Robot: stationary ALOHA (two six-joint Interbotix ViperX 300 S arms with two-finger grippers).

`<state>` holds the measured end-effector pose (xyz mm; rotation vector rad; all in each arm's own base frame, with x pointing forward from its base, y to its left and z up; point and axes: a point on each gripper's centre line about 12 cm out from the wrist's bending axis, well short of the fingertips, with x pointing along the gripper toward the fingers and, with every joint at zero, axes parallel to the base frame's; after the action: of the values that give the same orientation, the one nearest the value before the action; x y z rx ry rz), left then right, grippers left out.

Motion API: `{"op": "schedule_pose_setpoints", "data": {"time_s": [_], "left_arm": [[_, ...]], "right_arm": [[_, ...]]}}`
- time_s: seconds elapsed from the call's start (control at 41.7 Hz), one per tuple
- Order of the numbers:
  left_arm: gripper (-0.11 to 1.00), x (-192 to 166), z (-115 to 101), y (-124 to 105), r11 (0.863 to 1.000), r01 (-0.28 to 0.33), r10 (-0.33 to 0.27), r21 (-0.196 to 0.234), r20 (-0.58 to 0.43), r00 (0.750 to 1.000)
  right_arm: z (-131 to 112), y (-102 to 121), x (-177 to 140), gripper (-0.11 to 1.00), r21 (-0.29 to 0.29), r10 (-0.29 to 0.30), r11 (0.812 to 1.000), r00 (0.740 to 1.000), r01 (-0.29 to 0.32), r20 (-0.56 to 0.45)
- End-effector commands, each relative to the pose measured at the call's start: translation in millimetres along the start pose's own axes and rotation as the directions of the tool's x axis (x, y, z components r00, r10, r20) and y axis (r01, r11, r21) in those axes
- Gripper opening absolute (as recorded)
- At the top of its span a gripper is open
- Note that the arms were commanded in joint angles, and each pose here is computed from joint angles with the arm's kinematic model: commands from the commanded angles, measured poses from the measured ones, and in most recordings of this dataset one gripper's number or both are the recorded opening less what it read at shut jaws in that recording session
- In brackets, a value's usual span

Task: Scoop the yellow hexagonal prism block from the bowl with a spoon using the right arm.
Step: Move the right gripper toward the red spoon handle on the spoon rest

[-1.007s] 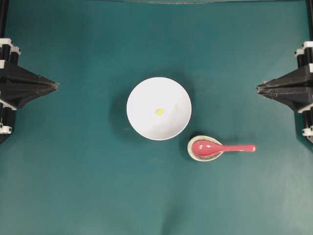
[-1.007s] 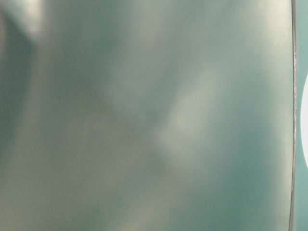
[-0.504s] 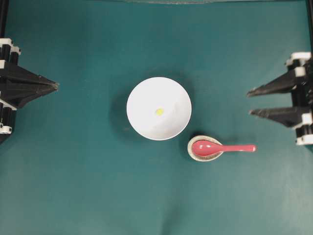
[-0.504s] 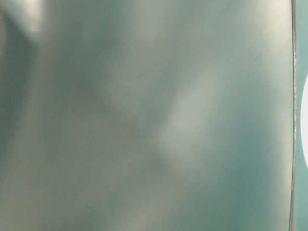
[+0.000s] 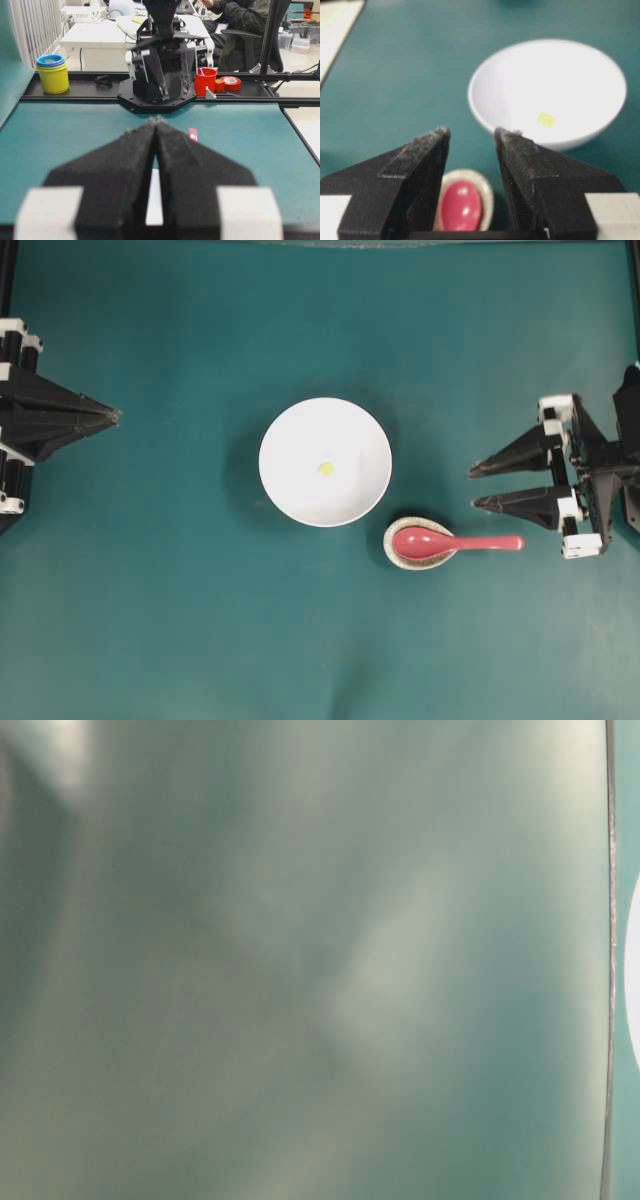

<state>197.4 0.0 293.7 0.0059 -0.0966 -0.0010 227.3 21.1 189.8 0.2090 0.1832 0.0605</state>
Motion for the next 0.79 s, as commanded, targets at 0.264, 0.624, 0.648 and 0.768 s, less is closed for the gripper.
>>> {"op": "schedule_pose_setpoints", "data": {"time_s": [0.264, 0.624, 0.648, 0.768], "left_arm": [[0.00, 3.1, 3.8, 0.3, 1.000, -0.001, 0.001, 0.000, -0.014, 1.000], [0.00, 3.1, 3.6, 0.3, 1.000, -0.001, 0.001, 0.000, -0.015, 1.000], [0.00, 3.2, 4.0, 0.3, 1.000, -0.001, 0.001, 0.000, -0.015, 1.000], [0.00, 3.1, 3.6, 0.3, 1.000, -0.001, 0.001, 0.000, -0.015, 1.000]], "right_arm": [[-35.0, 6.9, 7.1, 0.47, 0.064, 0.047, 0.997, 0.998, -0.049, 0.032], [-70.1, 8.6, 11.8, 0.45, 0.082, 0.019, 0.996, 0.999, -0.016, -0.031], [-71.7, 9.1, 11.5, 0.45, 0.082, 0.019, 0.997, 0.999, -0.017, -0.035], [-80.1, 11.5, 9.9, 0.45, 0.081, 0.017, 0.997, 0.999, -0.013, -0.049]]}}
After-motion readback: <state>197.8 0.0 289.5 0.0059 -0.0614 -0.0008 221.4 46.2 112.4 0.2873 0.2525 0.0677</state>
